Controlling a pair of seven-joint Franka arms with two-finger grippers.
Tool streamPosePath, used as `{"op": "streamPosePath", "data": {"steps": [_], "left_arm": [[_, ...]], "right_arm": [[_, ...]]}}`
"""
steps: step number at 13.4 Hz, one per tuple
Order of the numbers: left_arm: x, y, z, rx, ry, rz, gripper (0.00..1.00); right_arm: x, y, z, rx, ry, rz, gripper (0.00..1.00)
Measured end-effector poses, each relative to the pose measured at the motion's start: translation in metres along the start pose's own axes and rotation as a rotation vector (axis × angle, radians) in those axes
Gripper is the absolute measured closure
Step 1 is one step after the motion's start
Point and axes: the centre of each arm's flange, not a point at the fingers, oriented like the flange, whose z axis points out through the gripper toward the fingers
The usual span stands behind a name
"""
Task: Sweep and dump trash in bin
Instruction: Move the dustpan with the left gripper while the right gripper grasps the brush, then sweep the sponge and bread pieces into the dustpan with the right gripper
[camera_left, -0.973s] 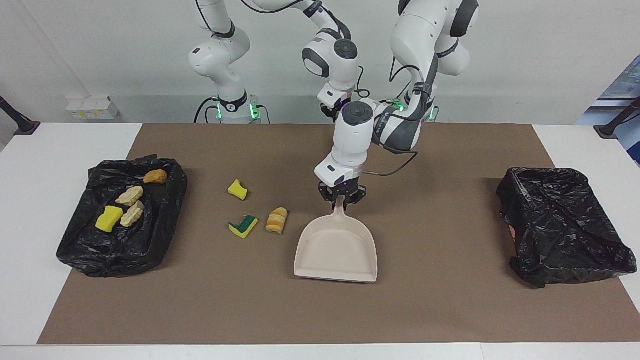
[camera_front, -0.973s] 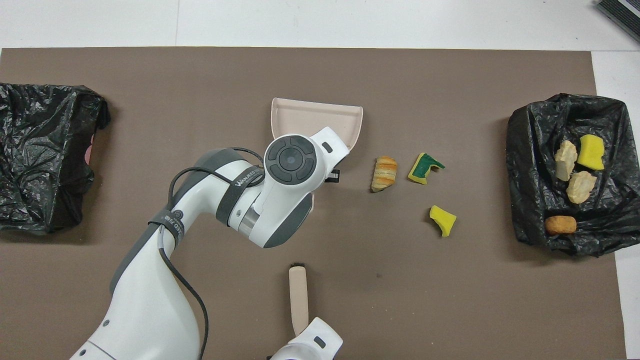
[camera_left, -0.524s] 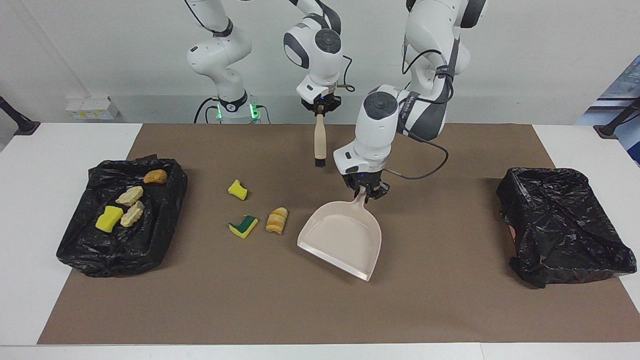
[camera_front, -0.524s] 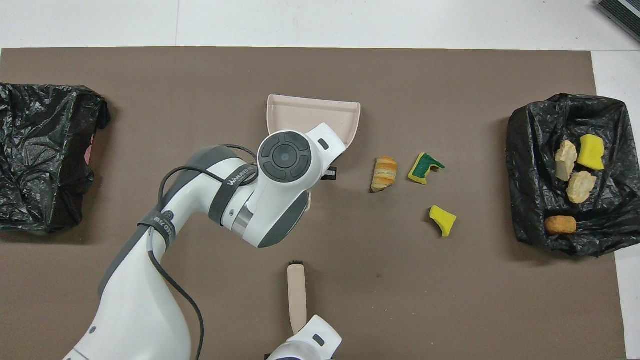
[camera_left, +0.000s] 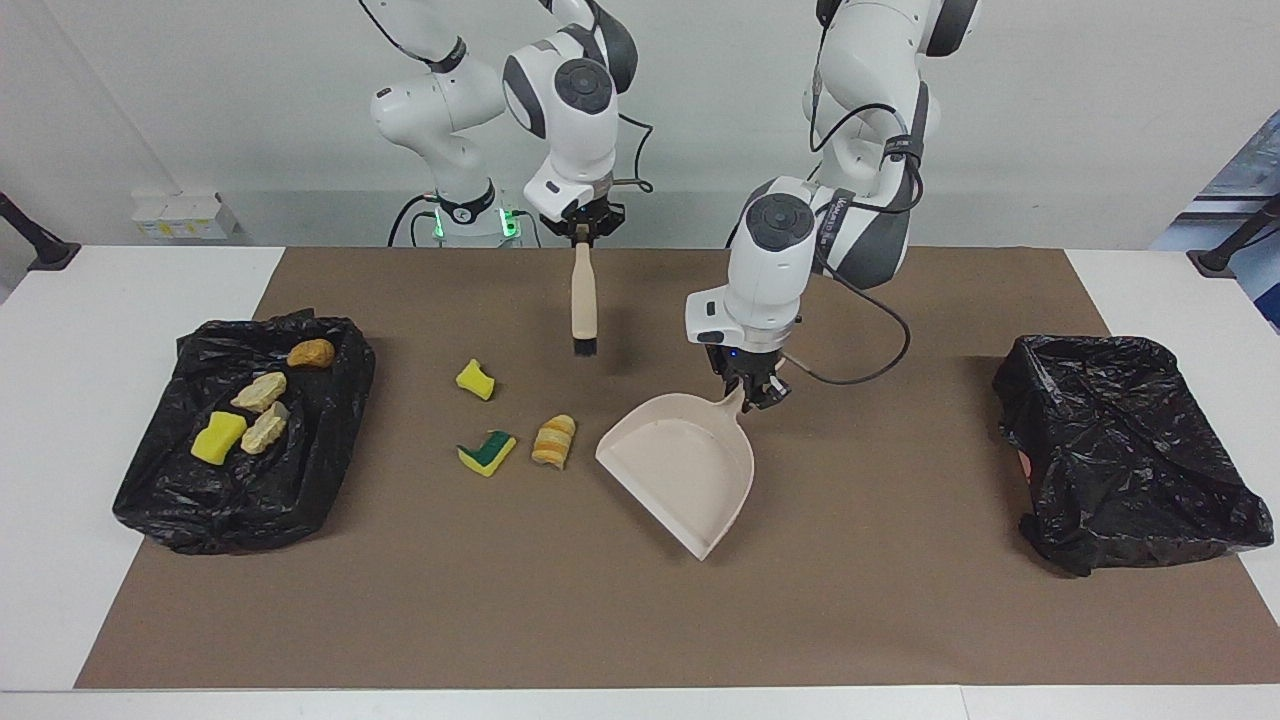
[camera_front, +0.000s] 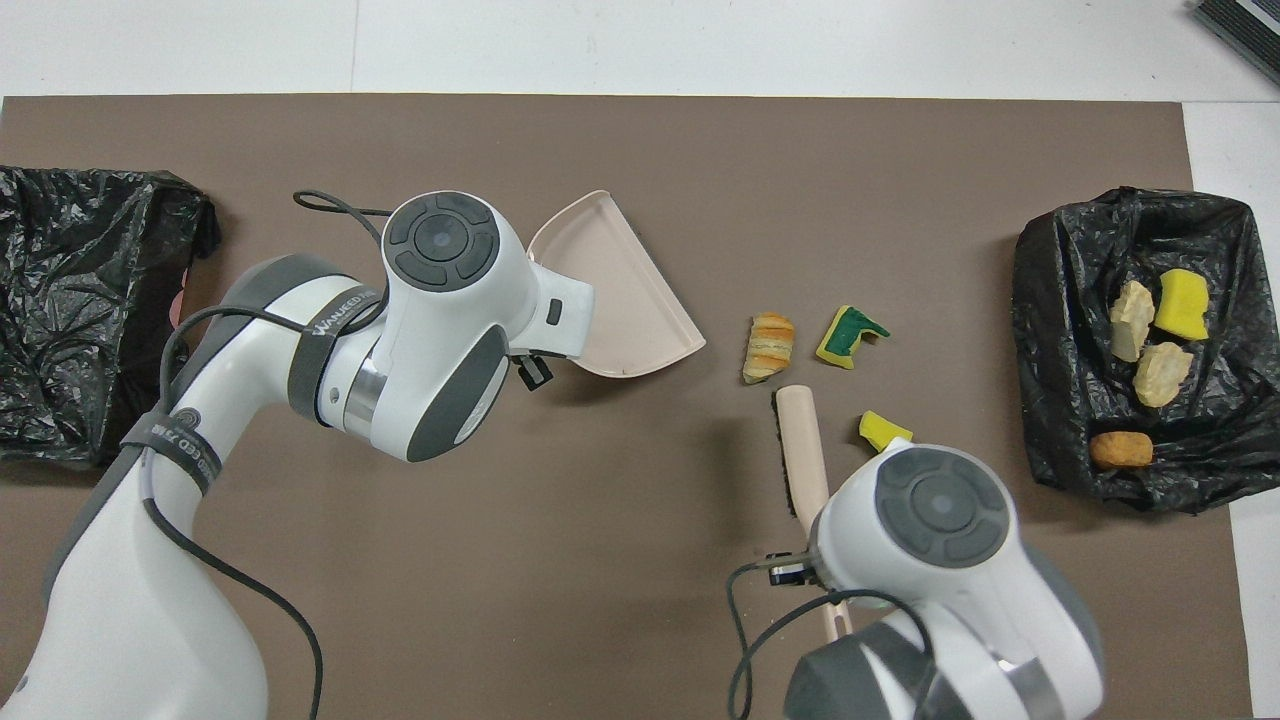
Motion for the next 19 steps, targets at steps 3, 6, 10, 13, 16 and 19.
{"op": "streamPosePath", "data": {"steps": [3, 6, 10, 13, 16, 19], "left_arm": [[-0.006, 0.008, 0.013, -0.016, -0.019, 0.082, 0.69], [-0.004, 0.008, 0.015, 0.004, 0.008, 0.22, 0.69], [-0.001, 0.009, 0.017, 0.018, 0.026, 0.274, 0.69], [0.0, 0.014, 0.02, 0.015, 0.024, 0.283, 0.69], [0.003, 0.028, 0.028, 0.008, 0.017, 0.305, 0.69], [0.004, 0.049, 0.03, 0.004, 0.011, 0.335, 0.69]], "right_arm": [[0.031, 0.056, 0.005, -0.072, 0.02, -0.031, 0.75], [0.056, 0.104, 0.018, -0.149, 0.043, -0.054, 0.75], [0.085, 0.127, 0.056, -0.152, 0.039, -0.051, 0.75], [0.104, 0.113, 0.069, -0.143, 0.036, -0.081, 0.75], [0.122, 0.072, 0.065, -0.106, 0.049, -0.128, 0.75], [0.125, 0.015, 0.066, -0.033, 0.043, -0.139, 0.75]]}}
